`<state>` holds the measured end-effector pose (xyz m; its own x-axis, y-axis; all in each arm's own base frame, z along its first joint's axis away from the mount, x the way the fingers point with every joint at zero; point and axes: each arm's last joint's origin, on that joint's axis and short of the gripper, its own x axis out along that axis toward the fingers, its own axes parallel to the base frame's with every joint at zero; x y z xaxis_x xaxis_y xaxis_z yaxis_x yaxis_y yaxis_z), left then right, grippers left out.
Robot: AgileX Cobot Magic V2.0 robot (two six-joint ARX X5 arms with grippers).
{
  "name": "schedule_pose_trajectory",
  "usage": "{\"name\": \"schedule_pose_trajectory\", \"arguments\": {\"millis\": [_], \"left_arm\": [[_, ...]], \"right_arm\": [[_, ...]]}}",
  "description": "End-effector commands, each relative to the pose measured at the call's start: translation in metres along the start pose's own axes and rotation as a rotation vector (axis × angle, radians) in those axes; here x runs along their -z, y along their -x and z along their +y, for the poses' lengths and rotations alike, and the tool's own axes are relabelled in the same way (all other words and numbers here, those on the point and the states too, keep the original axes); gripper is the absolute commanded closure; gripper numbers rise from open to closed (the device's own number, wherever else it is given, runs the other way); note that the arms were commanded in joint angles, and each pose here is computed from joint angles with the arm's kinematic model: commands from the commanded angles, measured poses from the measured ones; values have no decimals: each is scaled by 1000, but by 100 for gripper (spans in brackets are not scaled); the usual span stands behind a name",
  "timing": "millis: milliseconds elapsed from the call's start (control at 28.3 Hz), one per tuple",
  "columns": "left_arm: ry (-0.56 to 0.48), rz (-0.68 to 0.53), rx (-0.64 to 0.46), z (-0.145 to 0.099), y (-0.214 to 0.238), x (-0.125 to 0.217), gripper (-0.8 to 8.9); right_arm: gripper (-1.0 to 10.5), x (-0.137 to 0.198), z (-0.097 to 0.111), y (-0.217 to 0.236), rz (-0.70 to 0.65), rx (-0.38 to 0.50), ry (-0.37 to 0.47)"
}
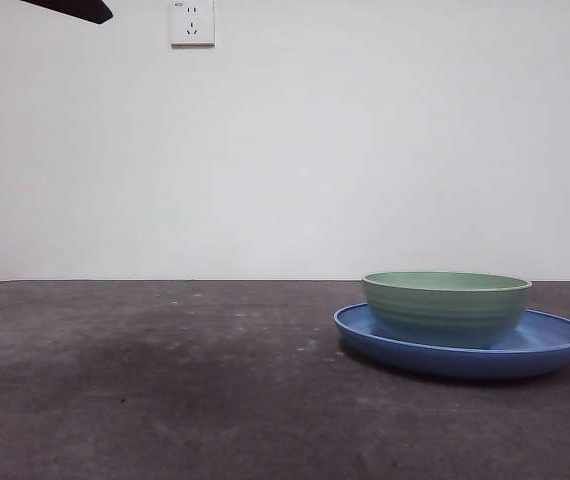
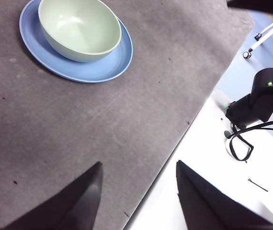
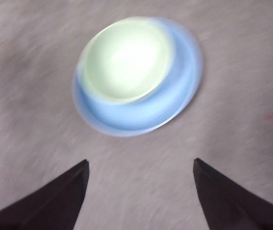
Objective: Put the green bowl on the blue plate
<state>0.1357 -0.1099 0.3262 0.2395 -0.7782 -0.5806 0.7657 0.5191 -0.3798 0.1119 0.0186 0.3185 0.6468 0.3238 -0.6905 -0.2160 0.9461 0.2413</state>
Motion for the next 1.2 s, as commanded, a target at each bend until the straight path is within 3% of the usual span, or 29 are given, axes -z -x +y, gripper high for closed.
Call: {"name": "schedule_pose_trajectory", "arguments": {"millis": [35, 459, 776, 882, 1200], "left_arm": [[-21, -5, 14, -2, 0, -3, 565], [-20, -3, 14, -2, 0, -3, 565], [-19, -2, 14, -2, 0, -3, 565], [-19, -2, 14, -2, 0, -3, 565], [-19, -2, 14, -2, 0, -3, 565]], "right_arm": [[600, -15, -2, -7, -34, 26, -68], [601, -50, -41, -107, 151, 53, -144], [605, -51, -64, -168, 247, 21, -173], [680, -49, -69, -183, 260, 20, -175], [689, -42, -80, -216, 299, -1, -191]]}}
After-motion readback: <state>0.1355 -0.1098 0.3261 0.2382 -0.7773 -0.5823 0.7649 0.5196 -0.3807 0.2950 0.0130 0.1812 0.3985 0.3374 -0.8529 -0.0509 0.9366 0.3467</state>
